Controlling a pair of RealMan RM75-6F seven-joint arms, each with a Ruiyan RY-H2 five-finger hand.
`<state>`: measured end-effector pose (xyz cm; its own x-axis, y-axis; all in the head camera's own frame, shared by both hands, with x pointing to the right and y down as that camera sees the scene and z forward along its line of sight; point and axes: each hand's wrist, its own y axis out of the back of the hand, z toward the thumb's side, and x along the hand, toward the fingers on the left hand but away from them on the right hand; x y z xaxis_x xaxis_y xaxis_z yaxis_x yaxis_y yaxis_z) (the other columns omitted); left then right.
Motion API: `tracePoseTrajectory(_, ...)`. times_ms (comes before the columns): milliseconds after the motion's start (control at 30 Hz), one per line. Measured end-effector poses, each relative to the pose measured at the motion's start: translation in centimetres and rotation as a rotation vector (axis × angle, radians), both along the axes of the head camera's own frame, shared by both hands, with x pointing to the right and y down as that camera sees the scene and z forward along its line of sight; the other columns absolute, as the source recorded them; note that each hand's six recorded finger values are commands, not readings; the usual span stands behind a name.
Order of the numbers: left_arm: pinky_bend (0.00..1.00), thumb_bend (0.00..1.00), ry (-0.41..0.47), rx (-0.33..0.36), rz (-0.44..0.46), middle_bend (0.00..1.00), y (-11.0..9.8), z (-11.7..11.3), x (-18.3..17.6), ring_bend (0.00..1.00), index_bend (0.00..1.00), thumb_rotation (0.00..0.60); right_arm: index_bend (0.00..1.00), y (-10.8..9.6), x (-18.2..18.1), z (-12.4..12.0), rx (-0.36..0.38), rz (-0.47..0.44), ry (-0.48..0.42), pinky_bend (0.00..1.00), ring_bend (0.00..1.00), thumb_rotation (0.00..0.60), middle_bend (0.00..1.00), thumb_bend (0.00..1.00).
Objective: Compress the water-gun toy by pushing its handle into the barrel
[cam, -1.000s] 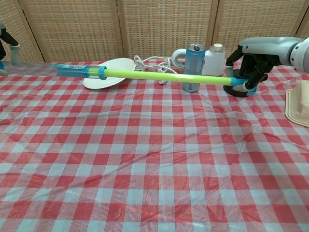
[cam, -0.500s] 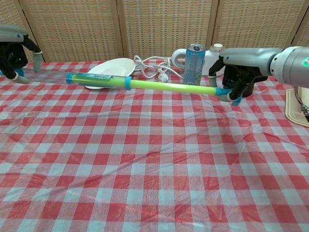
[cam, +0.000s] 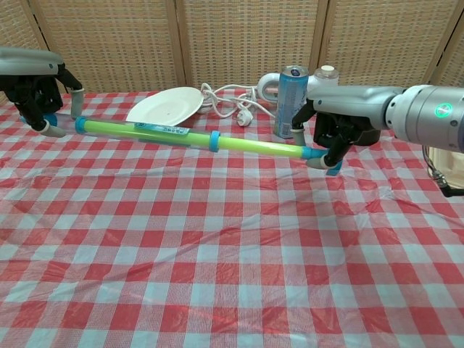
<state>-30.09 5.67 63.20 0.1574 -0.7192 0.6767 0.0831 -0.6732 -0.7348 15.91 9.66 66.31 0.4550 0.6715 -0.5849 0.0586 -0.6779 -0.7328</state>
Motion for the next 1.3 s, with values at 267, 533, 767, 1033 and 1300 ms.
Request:
tracePoseTrajectory(267, 0.58, 0.44, 0.011, -0.005, -0.002, 0.74, 0.2, 0.2, 0.6, 0.68, 0.54, 0.6, 0.82, 0.6, -1.2, 0.1, -0.008, -0.013, -0.017, 0.66, 1.0, 0.6, 1.0, 0.54)
tracePoseTrajectory(533, 0.58, 0.44, 0.028, -0.014, 0.001, 0.74, 0.5, 0.6, 1.6, 0.68, 0.54, 0.6, 0.82, 0.8, -2.4, 0.5, -0.014, -0.03, -0.028, 0.66, 1.0, 0.6, 1.0, 0.54)
tracePoseTrajectory(767, 0.58, 0.44, 0.039, -0.026, 0.003, 0.74, 0.7, 1.0, 2.3, 0.68, 0.54, 0.6, 0.82, 0.9, -3.1, 1.1, -0.022, -0.037, -0.03, 0.66, 1.0, 0.6, 1.0, 0.54)
tracePoseTrajectory(1033, 0.58, 0.43, 0.041, -0.038, 0.003, 0.67, 1.0, 1.2, 2.5, 0.66, 0.5, 0.6, 0.8, 0.6, -2.9, 1.8, -0.013, -0.031, -0.019, 0.63, 0.99, 0.6, 1.0, 0.47)
tracePoseTrajectory(1300, 0.37, 0.35, 0.026, -0.058, -0.002, 0.23, 1.6, 1.4, 1.9, 0.33, 0.21, 0.6, 0.55, -0.1, -1.4, 2.7, 0.035, -0.027, 0.038, 0.27, 0.7, 0.6, 0.65, 0.37)
